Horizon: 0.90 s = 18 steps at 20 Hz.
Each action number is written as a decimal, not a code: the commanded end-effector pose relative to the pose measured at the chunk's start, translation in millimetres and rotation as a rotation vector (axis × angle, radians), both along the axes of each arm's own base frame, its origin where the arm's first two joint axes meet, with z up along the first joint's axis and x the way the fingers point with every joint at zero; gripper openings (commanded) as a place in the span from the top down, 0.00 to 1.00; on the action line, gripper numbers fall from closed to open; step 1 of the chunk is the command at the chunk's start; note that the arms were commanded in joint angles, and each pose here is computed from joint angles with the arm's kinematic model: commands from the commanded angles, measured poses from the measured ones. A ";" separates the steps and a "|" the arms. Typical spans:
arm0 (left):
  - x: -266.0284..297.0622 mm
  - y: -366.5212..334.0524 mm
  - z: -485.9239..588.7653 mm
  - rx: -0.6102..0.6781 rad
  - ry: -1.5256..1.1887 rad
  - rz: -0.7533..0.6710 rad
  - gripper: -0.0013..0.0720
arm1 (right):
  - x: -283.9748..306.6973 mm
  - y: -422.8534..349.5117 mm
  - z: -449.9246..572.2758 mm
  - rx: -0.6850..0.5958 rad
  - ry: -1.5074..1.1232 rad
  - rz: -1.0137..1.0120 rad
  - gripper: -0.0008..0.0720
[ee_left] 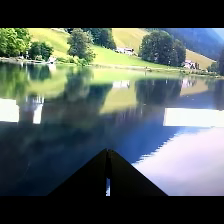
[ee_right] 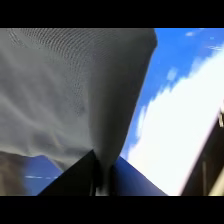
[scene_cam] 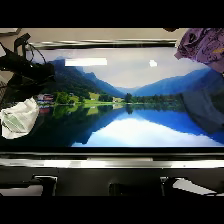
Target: Fold the clothes and pants, and hang the long-sleeved shirts on hangers.
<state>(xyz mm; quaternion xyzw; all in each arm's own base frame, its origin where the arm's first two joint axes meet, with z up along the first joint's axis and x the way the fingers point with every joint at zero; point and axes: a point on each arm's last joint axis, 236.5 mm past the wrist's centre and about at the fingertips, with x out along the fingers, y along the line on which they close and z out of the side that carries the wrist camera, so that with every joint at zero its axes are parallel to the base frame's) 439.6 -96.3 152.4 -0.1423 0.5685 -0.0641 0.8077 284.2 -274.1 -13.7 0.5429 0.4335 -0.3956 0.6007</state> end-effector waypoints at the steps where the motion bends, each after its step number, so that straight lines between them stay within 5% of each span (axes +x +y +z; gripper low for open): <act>1: 0.1 0.2 0.1 -0.001 0.000 0.002 0.96 | -57.6 10.0 -19.8 -0.053 0.143 -0.064 0.95; 16: 0.0 0.1 0.0 -0.001 0.000 0.001 0.96 | -143.1 23.7 -36.3 -0.055 0.475 0.008 0.95; 18: 0.0 0.1 0.0 -0.001 0.000 0.001 0.96 | -144.5 22.7 -36.0 -0.060 0.481 0.010 0.84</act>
